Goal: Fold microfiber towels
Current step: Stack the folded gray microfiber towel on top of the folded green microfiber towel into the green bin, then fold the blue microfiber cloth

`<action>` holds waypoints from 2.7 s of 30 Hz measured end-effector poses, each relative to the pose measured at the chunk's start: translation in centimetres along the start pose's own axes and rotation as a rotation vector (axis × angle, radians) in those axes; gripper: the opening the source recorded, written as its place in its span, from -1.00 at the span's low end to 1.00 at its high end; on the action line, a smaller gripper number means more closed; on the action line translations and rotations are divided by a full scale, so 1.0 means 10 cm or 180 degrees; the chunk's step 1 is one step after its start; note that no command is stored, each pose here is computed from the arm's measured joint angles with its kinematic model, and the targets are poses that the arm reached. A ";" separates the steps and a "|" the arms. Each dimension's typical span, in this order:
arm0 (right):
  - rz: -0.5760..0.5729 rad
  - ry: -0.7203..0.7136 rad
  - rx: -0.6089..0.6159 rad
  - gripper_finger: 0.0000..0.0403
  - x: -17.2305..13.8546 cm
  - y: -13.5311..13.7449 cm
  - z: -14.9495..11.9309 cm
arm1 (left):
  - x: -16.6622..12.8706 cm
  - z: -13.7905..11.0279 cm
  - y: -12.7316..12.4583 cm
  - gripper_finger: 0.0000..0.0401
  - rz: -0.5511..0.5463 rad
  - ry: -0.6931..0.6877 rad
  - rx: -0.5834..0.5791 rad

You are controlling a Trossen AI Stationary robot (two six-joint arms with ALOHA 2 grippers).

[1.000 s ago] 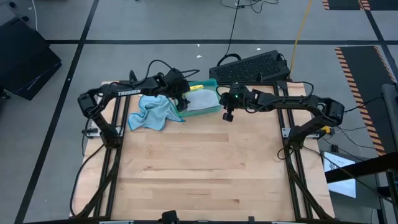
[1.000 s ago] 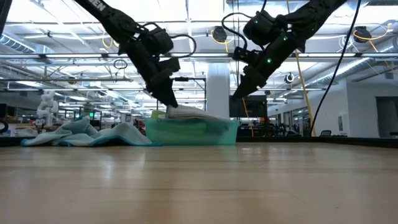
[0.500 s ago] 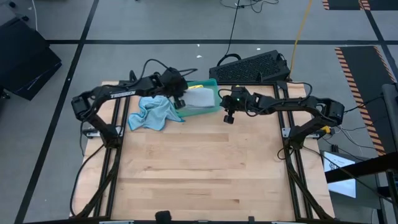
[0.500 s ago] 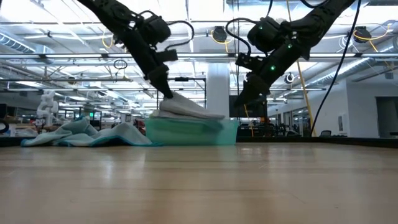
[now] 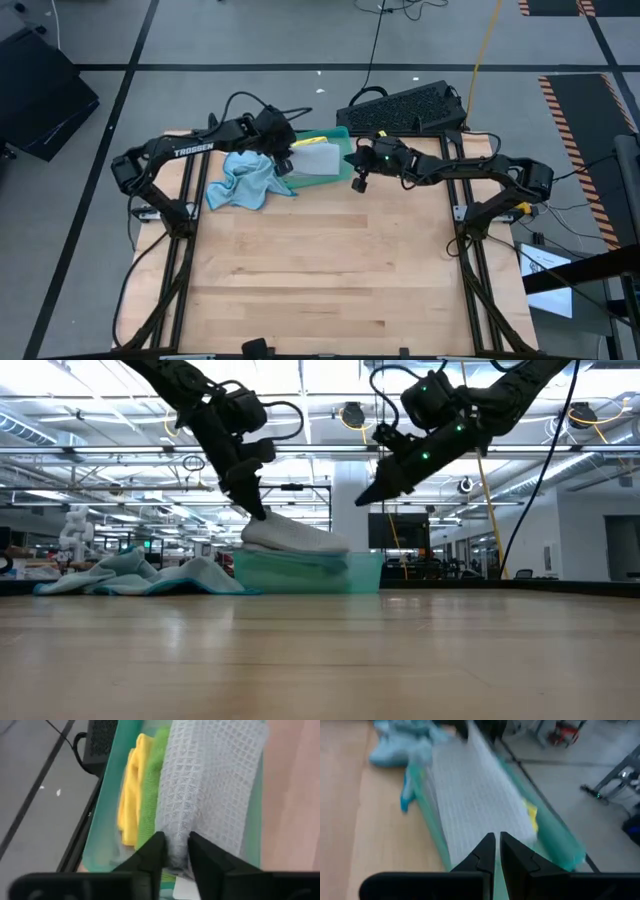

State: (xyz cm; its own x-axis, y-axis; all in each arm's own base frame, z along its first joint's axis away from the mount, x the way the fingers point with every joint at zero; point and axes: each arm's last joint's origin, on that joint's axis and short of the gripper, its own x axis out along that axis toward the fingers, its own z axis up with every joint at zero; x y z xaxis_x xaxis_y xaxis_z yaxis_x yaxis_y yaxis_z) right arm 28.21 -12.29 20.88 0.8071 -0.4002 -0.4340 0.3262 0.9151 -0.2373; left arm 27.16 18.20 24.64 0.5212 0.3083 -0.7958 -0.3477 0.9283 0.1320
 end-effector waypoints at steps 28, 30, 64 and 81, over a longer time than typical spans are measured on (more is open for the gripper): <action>0.0165 -0.0034 0.0016 -0.91 0.37 -0.21 -0.16 | 0.52 -0.11 0.01 -0.97 0.0350 -0.0520 0.0170; 0.0150 0.0009 0.0040 -0.91 0.37 -0.23 -0.18 | 0.59 -0.16 0.07 -0.93 0.0321 -0.0455 0.0090; 0.0372 0.0227 -0.0006 -1.00 -0.43 0.54 -0.24 | 0.79 0.11 -0.28 -0.98 -0.0498 -0.1418 0.0851; 0.0303 -0.0194 0.0015 -1.00 -0.62 0.55 -0.38 | 1.19 0.05 0.14 -0.98 -0.0640 -0.0656 0.0095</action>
State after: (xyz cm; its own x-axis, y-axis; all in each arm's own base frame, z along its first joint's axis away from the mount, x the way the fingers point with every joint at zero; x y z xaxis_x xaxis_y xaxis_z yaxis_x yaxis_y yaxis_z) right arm 23.16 -5.00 18.95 0.8630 -0.3078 -0.4007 0.2488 0.9491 -0.1933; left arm 33.23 23.30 15.63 0.7257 0.1505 -0.6713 -0.2000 0.9798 0.0034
